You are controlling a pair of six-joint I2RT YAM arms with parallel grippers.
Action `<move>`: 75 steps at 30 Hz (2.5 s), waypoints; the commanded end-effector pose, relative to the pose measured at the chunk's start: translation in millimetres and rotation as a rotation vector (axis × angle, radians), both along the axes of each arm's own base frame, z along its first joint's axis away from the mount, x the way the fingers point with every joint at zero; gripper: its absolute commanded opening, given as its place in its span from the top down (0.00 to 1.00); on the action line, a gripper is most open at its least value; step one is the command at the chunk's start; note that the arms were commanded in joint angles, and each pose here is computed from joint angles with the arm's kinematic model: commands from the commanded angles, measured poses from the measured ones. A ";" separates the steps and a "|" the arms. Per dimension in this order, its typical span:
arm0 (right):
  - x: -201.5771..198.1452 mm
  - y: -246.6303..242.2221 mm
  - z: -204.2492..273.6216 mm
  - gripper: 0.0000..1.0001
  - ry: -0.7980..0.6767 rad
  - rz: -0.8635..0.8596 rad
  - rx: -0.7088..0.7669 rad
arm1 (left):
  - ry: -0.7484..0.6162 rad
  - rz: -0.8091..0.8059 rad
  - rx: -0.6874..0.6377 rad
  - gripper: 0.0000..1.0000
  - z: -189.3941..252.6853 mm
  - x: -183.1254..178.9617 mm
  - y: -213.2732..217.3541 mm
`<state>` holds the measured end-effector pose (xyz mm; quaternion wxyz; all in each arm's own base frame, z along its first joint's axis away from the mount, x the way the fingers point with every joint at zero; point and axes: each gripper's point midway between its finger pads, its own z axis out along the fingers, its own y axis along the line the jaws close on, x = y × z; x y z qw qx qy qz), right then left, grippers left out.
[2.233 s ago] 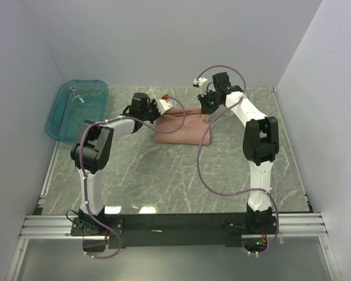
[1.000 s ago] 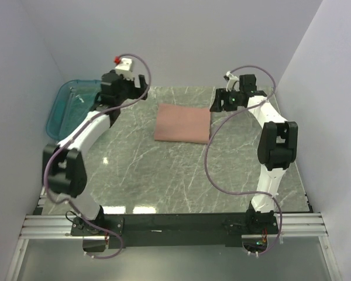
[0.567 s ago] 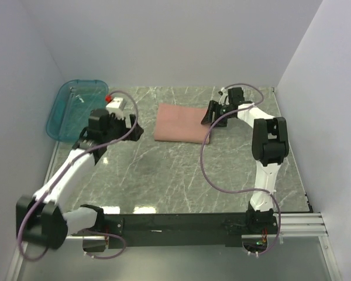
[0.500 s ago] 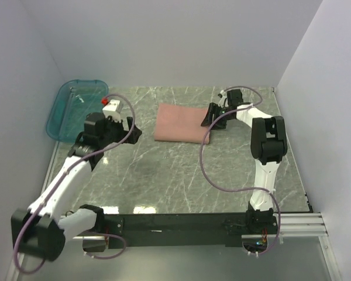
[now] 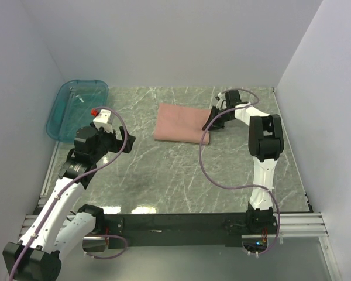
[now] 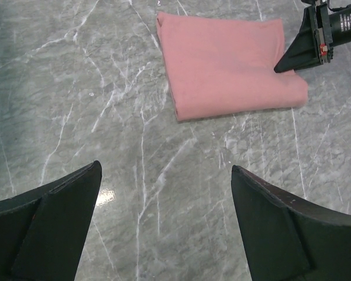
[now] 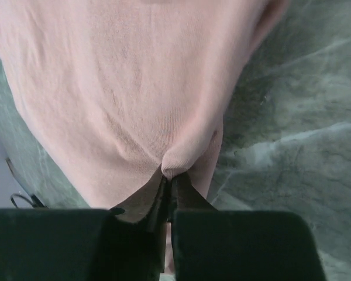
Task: Fold and stack the t-shirts
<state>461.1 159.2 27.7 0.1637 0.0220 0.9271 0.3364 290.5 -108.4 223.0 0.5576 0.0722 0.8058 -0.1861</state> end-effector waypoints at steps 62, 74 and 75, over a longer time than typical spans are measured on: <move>-130.6 -168.3 206.5 0.29 -0.941 0.114 -0.488 | 0.047 0.276 -0.102 0.00 6.4 17.5 47.1; -154.0 -264.4 240.1 0.00 -0.779 -0.808 -0.593 | -0.033 0.385 -0.034 0.01 17.2 8.3 81.8; -156.7 -270.8 232.8 0.00 -0.766 -0.843 -0.616 | -0.032 0.384 -0.034 0.01 16.8 8.5 81.5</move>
